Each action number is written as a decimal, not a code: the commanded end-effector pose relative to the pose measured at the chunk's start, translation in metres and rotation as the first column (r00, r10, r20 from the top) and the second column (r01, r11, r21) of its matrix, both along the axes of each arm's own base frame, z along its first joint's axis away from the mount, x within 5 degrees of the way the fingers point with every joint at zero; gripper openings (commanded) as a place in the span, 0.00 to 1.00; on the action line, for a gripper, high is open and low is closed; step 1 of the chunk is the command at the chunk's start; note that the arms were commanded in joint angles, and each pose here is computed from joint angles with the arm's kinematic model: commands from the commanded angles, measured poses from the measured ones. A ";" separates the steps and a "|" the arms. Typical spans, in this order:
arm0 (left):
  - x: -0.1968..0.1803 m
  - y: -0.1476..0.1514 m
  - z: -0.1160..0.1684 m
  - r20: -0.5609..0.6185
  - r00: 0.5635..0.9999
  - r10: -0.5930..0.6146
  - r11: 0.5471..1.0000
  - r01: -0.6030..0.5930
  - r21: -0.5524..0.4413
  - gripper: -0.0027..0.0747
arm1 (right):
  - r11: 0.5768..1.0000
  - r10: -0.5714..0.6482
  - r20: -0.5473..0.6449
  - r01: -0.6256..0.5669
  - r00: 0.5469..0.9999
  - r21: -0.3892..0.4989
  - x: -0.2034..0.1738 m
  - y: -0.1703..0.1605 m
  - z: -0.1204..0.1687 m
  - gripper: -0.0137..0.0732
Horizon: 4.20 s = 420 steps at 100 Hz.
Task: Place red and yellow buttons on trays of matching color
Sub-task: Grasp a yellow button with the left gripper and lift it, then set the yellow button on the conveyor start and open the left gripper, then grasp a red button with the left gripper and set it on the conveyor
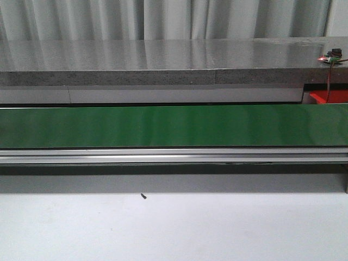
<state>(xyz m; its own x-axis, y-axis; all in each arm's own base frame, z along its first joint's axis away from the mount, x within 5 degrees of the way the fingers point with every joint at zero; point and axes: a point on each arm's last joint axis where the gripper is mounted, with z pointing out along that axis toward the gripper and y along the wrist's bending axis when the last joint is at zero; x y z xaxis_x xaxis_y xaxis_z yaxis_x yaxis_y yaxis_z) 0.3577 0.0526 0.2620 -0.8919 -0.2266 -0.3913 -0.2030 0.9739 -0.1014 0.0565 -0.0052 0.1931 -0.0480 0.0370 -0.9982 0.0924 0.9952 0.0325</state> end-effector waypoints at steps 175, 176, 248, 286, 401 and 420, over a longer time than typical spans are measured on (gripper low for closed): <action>-0.079 0.095 0.024 0.033 0.902 0.430 0.903 -0.430 -0.019 0.75 | 1.000 -0.002 0.113 0.005 0.994 -0.025 -0.002 0.000 0.014 0.03; -0.077 0.096 0.022 0.029 0.902 0.430 0.903 -0.430 -0.019 0.75 | 1.000 -0.002 0.113 0.005 0.994 -0.025 -0.002 0.000 0.014 0.03; -0.039 0.116 -0.040 0.016 0.861 0.508 0.860 -0.507 -0.056 0.74 | 1.000 -0.002 0.113 0.005 0.994 -0.025 -0.002 0.000 0.014 0.03; -0.035 0.117 -0.048 0.018 0.854 0.520 0.852 -0.517 -0.078 0.17 | 1.000 -0.002 0.113 0.005 0.994 -0.025 -0.002 0.000 0.014 0.03; 0.005 0.013 0.036 0.100 0.983 0.154 0.988 -0.156 0.016 0.10 | 1.000 -0.002 0.113 0.005 0.994 -0.025 -0.002 0.000 0.014 0.03; 0.010 0.004 0.033 0.108 0.988 0.114 0.993 -0.117 0.023 0.26 | 1.000 -0.002 0.113 0.005 0.994 -0.025 -0.002 0.000 0.014 0.03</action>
